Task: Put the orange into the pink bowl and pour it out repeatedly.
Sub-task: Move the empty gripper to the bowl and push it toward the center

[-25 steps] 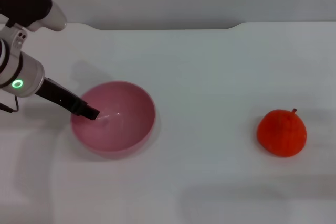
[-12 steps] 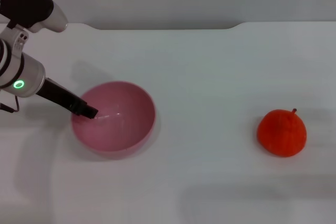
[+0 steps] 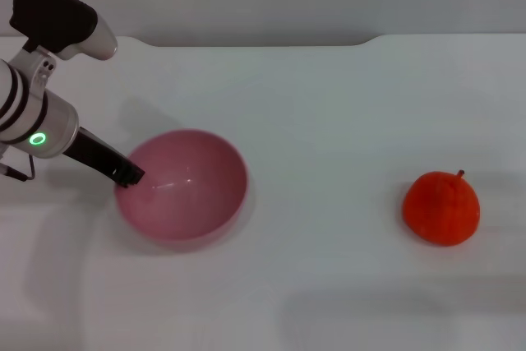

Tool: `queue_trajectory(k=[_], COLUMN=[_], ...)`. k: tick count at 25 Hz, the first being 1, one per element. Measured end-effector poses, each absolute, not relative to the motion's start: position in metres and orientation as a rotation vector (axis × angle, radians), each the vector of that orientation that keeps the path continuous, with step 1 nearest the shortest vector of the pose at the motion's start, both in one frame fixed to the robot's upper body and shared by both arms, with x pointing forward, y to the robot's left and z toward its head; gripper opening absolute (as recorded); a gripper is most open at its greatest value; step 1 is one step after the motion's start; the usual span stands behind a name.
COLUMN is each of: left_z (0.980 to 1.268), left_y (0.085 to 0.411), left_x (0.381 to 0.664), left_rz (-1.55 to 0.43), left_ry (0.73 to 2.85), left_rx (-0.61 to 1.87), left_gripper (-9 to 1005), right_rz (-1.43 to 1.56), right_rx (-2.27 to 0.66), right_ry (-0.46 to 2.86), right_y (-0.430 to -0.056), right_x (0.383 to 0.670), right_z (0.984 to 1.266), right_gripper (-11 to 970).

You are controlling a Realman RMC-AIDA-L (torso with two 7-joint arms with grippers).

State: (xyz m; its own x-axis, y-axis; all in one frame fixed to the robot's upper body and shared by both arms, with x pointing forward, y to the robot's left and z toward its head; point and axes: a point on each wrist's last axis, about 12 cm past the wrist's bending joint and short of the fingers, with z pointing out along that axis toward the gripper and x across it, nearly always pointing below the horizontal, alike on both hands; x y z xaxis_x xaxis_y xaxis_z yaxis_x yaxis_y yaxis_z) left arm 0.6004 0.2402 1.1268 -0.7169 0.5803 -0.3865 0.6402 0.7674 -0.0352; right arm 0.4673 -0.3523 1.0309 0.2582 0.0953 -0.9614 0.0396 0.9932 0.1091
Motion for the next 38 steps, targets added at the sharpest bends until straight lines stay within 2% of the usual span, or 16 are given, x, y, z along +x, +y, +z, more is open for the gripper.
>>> queue_trajectory(k=[3, 11, 17, 21, 26, 32, 38], left_z=[1.127, 1.126, 1.127, 1.129, 1.134, 1.145, 1.163], left_y=[0.241, 0.241, 0.239, 0.238, 0.238, 0.240, 0.238], left_x=[0.601, 0.600, 0.600, 0.601, 0.604, 0.610, 0.615], left_rz=[-0.238, -0.234, -0.242, -0.246, -0.236, -0.256, -0.293], left_ry=[2.610, 2.606, 2.606, 2.599, 2.573, 2.540, 2.529], left_rx=[0.925, 0.930, 0.924, 0.921, 0.914, 0.850, 0.832], left_gripper=[170, 60, 59, 59, 58, 48, 46], right_rz=[0.038, 0.037, 0.074, 0.228, 0.539, 0.863, 1.000], right_rx=[0.120, 0.120, 0.076, 0.037, -0.029, -0.240, -0.489], right_ry=[1.310, 1.312, 1.323, 1.313, 1.213, 1.096, 1.119], right_y=[-0.352, -0.352, -0.346, -0.333, -0.318, -0.305, -0.301], right_x=[0.467, 0.467, 0.473, 0.481, 0.488, 0.499, 0.512], right_z=[1.031, 1.031, 1.031, 1.036, 1.060, 1.102, 1.137], right_gripper=[669, 669, 669, 669, 669, 669, 668])
